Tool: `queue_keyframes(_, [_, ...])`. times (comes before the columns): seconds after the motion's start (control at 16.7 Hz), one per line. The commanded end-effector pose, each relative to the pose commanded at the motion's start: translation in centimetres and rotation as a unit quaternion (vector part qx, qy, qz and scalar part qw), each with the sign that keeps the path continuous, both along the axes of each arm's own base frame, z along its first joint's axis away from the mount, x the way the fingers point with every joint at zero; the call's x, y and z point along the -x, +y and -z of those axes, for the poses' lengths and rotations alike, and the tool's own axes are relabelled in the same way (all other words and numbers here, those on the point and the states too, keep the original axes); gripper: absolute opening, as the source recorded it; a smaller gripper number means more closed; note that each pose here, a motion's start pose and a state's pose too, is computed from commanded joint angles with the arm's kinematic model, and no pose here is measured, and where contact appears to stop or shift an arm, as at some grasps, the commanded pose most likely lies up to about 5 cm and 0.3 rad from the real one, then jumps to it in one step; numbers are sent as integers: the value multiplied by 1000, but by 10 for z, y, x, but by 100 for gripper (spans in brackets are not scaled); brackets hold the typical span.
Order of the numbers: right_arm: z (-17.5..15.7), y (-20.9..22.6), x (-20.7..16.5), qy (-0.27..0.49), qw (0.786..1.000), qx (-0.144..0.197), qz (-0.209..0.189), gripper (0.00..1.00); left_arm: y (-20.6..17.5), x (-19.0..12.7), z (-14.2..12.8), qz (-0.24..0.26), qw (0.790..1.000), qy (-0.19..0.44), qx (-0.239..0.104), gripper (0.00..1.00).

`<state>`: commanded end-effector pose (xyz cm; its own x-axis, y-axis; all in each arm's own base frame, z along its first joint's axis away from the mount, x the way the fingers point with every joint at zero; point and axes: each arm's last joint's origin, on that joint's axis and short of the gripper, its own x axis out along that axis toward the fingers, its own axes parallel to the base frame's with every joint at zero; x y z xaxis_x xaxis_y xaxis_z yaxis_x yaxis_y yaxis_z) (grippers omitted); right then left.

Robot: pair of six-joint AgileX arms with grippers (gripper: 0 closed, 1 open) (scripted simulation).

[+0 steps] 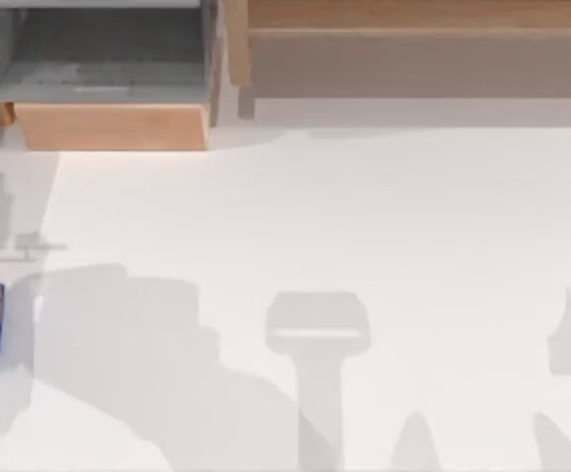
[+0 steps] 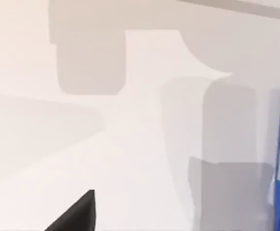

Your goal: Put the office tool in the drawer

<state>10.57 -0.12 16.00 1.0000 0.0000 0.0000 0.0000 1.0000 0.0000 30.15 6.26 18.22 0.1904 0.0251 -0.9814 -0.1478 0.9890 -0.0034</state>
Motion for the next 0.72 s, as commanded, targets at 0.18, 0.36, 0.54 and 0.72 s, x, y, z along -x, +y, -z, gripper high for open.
queue_keyframes(0.18, [0,0,0,0,1000,0,0,100,-33,-7,2,-15,998,65,10,100])
queue_keyframes(0.36, [0,0,0,0,1000,0,0,100,-46,-12,5,-16,996,90,12,100])
queue_keyframes(0.54, [0,0,0,0,1000,0,0,100,-46,-12,5,-16,996,90,12,100])
queue_keyframes(0.72, [0,0,0,0,1000,0,0,100,-46,-9,7,-17,996,90,12,100])
